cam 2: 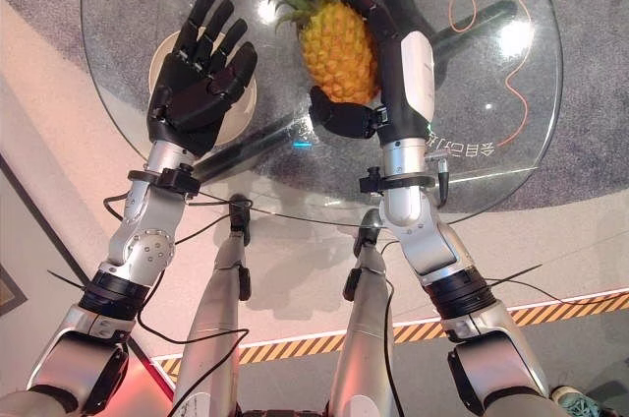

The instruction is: Pick up the fruit to the plate

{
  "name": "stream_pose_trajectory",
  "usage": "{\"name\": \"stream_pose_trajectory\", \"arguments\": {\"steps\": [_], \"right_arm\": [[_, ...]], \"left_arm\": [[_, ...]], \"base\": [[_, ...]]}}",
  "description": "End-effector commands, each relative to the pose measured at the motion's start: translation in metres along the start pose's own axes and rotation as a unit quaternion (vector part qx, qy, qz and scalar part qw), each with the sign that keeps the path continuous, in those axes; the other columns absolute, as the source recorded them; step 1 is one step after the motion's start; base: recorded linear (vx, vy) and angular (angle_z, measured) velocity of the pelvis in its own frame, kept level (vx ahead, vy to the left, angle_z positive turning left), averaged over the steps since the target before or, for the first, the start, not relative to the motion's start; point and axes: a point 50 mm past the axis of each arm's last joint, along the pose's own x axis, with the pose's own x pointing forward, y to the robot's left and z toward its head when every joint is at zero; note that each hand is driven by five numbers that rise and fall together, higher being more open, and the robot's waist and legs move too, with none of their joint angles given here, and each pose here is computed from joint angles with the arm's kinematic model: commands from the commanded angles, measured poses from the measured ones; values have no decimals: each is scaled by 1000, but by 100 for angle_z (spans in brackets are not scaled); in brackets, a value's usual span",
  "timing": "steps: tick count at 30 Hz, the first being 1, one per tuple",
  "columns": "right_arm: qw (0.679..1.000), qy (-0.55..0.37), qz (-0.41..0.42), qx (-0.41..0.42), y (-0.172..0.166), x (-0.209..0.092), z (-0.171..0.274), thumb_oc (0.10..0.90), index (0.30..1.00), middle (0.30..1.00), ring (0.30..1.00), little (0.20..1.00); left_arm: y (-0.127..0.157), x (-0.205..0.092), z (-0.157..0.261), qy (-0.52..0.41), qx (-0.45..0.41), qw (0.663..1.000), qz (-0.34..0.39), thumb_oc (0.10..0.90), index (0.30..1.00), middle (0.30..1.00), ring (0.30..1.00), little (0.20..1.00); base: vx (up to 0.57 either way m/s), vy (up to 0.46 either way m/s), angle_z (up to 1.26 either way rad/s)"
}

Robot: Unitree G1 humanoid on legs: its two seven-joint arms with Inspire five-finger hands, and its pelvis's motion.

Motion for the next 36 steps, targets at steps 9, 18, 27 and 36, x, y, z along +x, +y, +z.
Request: {"name": "stream_pose_trajectory", "arguments": {"steps": [9, 18, 27, 36], "right_arm": [[971, -232, -26, 50, -25, 24, 91, 100, 300, 300, 300, 200], [973, -226, 6, 53, -15, 22, 92, 100, 300, 300, 300, 200], [972, -225, 25, 54, -9, 21, 94, 100, 300, 300, 300, 200], [971, -228, 42, 57, -5, 19, 97, 100, 300, 300, 300, 200]], "left_arm": [[-55, 21, 35, -81, -64, 987, -121, 800, 900, 900, 900, 900], [-60, 19, 32, -77, -117, 981, -132, 800, 900, 900, 900, 900], [-62, 18, 30, -80, -154, 976, -133, 800, 900, 900, 900, 900], [-62, 18, 29, -81, -145, 979, -118, 800, 900, 900, 900, 900]], "base": [[0, 0, 0], [0, 0, 0], [0, 0, 0], [0, 0, 0]]}}
